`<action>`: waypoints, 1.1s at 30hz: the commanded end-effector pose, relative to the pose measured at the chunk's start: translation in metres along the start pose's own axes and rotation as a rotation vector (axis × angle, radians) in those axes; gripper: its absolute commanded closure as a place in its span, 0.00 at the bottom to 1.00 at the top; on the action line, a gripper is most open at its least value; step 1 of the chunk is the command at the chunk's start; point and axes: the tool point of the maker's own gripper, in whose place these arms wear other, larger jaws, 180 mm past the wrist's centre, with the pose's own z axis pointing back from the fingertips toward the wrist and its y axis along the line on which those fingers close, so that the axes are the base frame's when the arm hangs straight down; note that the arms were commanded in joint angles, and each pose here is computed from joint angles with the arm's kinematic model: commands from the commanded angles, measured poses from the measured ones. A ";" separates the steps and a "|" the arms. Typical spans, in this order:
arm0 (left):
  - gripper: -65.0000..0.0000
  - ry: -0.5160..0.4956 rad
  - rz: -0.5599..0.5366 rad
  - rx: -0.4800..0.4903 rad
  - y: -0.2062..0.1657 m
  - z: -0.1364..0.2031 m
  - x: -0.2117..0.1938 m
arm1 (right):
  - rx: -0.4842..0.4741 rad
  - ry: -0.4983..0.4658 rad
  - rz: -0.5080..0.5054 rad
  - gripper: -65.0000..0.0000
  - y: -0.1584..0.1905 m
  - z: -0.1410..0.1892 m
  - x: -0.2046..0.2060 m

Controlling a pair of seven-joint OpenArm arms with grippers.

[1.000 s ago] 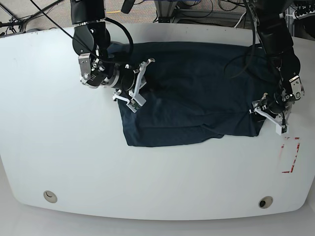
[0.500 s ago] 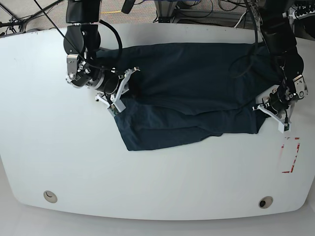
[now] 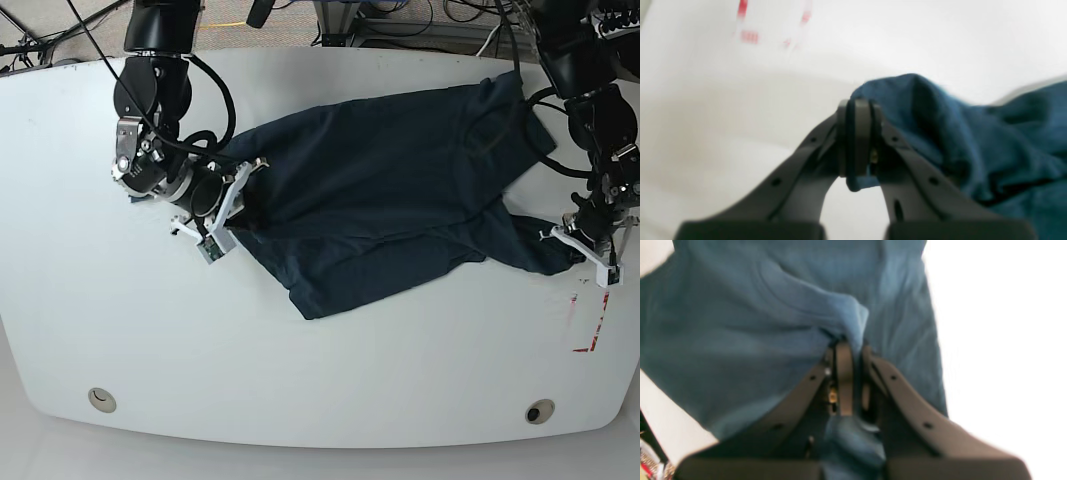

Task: Fold the T-shirt properly
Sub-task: 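Grasp the shirt edge with the left gripper and pull it toward the right gripper, then lift the navy shirt with both grippers and swing it across the table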

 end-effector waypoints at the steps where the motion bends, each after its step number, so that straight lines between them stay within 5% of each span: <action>1: 1.00 -0.120 -0.035 0.020 0.005 0.014 0.043 | -0.021 -0.062 0.057 1.00 -0.011 0.005 0.033; 11: 1.00 -0.328 -0.061 0.079 0.013 0.055 0.113 | -0.116 -0.116 0.167 1.00 -0.068 0.021 0.100; 33: 1.00 -0.588 -0.056 0.190 0.056 0.126 0.255 | -0.308 -0.318 0.261 1.00 -0.161 0.096 0.279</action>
